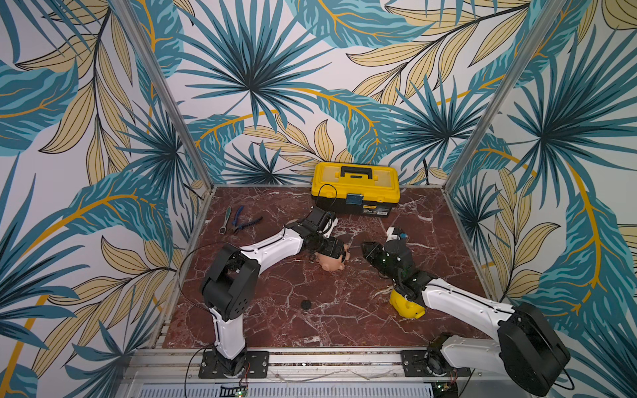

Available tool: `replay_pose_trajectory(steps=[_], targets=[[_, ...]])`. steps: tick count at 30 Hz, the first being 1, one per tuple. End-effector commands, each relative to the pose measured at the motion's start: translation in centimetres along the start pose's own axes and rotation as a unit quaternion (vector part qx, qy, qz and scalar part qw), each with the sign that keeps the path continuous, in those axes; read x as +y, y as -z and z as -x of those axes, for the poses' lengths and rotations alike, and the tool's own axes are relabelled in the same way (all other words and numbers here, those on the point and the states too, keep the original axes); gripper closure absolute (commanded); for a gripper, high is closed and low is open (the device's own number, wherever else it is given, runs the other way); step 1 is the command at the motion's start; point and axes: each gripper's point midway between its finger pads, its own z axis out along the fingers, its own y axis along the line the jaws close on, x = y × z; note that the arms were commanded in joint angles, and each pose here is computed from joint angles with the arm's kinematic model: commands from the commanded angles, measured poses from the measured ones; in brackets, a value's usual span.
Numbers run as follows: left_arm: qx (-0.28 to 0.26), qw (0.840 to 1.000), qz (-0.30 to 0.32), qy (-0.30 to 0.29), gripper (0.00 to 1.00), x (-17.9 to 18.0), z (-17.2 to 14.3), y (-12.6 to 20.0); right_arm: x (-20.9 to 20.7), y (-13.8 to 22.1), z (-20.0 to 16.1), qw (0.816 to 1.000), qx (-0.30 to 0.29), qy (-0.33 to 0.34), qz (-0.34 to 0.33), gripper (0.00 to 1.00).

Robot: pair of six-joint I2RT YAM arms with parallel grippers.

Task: Close piggy banks
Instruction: Move the piggy bank to the center of the board.

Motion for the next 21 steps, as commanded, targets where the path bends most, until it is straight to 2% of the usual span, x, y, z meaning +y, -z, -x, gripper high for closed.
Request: replay_pose_trajectory(steps=[1, 4, 10, 14, 21], targets=[[0.074, 0.996, 0.048, 0.031, 0.07, 2.3, -3.8, -1.6, -0.7, 0.6, 0.7, 0.999, -0.01, 0.025, -0.026, 0.78], [0.066, 0.997, 0.041, 0.02, 0.0, 1.3, -3.2, -0.7, -0.8, 0.9, 0.9, 0.999, -0.013, 0.033, -0.03, 0.78], [0.054, 0.998, 0.033, -0.004, 0.01, -0.4, -2.4, 1.8, -0.7, 1.5, 1.3, 0.998, -0.014, 0.05, -0.036, 0.77], [0.045, 0.996, 0.07, -0.011, 0.0, -0.3, -2.4, 3.5, -0.6, 1.9, 1.6, 0.997, -0.014, 0.066, -0.042, 0.75], [0.04, 0.996, 0.083, -0.005, 0.01, -1.5, -3.9, 4.9, -0.4, 2.9, 2.6, 0.994, -0.019, 0.088, -0.054, 0.74]])
